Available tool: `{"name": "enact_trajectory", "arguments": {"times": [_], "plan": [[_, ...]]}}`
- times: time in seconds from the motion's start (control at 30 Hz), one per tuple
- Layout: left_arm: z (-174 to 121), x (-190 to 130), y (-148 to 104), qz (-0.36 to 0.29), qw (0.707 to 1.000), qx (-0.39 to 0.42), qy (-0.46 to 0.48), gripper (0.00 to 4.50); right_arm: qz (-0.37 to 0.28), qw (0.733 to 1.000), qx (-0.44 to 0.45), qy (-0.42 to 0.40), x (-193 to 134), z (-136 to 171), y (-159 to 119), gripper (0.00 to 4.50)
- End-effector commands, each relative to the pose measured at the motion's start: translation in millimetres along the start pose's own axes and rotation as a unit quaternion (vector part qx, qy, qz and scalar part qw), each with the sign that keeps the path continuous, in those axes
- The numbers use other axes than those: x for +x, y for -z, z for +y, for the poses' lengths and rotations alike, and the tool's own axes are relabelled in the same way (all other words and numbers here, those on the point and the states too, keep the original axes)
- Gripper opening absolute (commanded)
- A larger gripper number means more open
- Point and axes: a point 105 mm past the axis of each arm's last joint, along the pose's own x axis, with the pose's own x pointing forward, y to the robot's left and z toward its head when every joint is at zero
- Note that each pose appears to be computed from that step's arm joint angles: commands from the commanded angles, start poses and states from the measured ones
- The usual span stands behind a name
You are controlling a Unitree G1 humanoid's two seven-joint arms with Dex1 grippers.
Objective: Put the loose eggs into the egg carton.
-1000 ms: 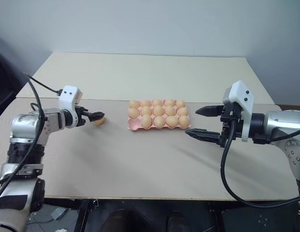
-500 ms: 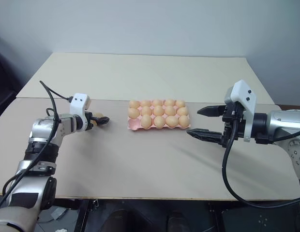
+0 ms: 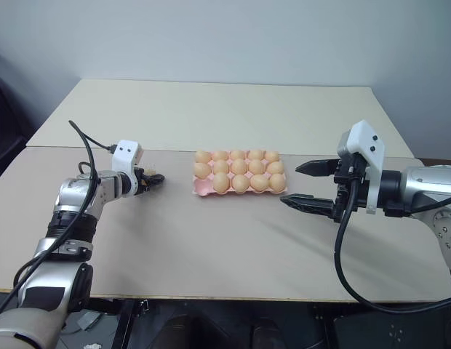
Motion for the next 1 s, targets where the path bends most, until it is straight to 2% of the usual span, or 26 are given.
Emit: {"name": "enact_trajectory", "arguments": {"times": [0.03, 0.2, 0.37, 0.43, 0.5, 0.6, 0.73, 1.0], "plan": [[1.6, -7.6, -5.9, -0.01, 1.0, 0.004, 0.002, 1.79, -0.004, 1.0, -0.021, 0.007, -5.2, 1.0, -8.8, 4.5], [3.6, -18.9, -13.3, -0.03, 1.0, 0.002, -0.002, 1.67, -0.007, 1.0, -0.023, 0.006, -3.3, 0.2, -9.2, 4.5], [-5.7, -42.8, -41.5, -0.084, 0.996, 0.003, 0.016, 1.67, -0.009, 1.0, -0.025, 0.005, -2.8, -0.5, -9.8, 4.5], [-18.4, -54.9, -56.4, -0.115, 0.992, 0.007, 0.045, 1.67, -0.009, 1.0, -0.026, 0.003, -2.2, 0.1, -9.6, 4.5], [-41.8, -69.6, -72.1, -0.153, 0.981, -0.004, 0.12, 1.67, -0.011, 1.0, -0.026, 0.003, -1.6, 0.9, -9.6, 4.5], [-67.3, -78.1, -82.3, -0.169, 0.968, -0.01, 0.186, 1.67, -0.012, 1.0, -0.027, 0.002, -0.8, 1.8, -9.6, 4.5], [-97.6, -61.9, -77.0, -0.155, 0.963, 0.0, 0.221, 1.67, -0.014, 0.999, -0.029, 0.006, -1.7, 4.2, -10.1, 4.5], [-122.5, -32.9, -52.1, -0.113, 0.967, 0.009, 0.226, 1.67, -0.014, 0.999, -0.03, 0.019, -6.5, 9.2, -9.6, 4.5]]}}
